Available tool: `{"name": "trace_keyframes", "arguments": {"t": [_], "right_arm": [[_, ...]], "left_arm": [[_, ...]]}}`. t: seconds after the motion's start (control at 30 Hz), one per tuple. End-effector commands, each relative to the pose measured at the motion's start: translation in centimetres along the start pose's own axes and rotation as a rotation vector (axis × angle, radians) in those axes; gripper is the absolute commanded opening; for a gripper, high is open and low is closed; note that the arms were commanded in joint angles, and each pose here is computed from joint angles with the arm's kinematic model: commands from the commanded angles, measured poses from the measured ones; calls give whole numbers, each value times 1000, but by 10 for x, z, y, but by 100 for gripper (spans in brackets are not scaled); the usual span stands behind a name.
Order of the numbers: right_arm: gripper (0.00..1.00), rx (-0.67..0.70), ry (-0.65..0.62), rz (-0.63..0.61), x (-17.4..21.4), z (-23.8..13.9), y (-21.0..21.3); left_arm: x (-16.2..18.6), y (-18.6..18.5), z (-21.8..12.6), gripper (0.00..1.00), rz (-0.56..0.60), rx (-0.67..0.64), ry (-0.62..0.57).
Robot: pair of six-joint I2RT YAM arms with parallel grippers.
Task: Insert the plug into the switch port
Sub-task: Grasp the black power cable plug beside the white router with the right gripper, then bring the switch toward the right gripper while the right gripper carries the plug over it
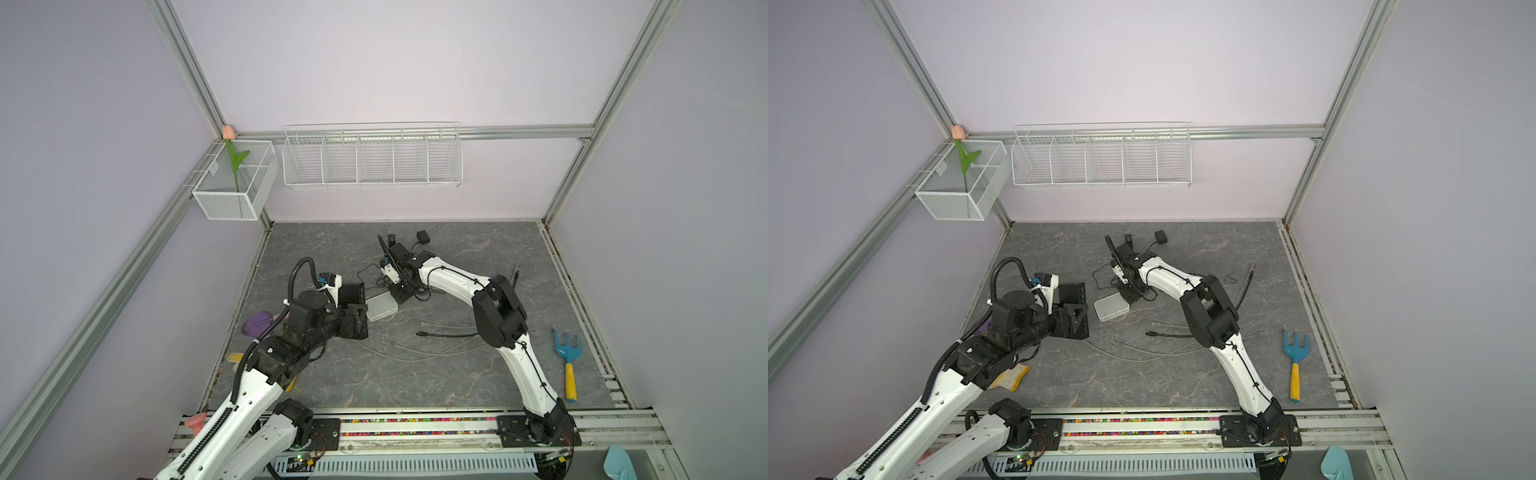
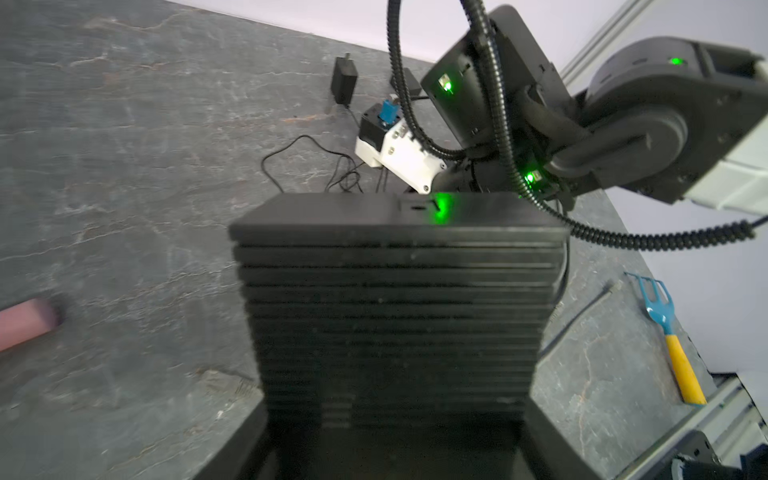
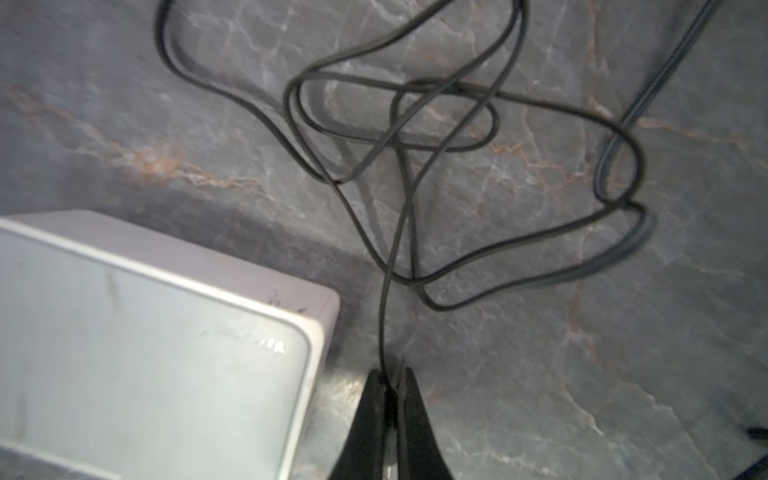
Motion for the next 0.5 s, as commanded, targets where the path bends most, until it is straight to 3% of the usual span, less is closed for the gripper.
{"name": "trace_keyframes", "arguments": {"t": [0.0,0.2,0.47], "right_arm": [[7,-136,-224,74,-33,-74,1],[7,-365,-527,110,-42,-149,23],[7,-580,-772,91,-17,-202,56]], "left_arm": [[12,-17,11,0,20,91,-20],[49,-43,26,0,130,172,31],[94,-62,45,0,204,300,45]]}}
Point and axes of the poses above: each gripper's point midway between its finger pads, its own z axis out along the fingers, its own y axis along the line the jaws close on, x = y × z, the point moved 2 cm from there along -z, back along the fingers, and after that the axes turned 7 degrees about -z, right-handed, at the moved point
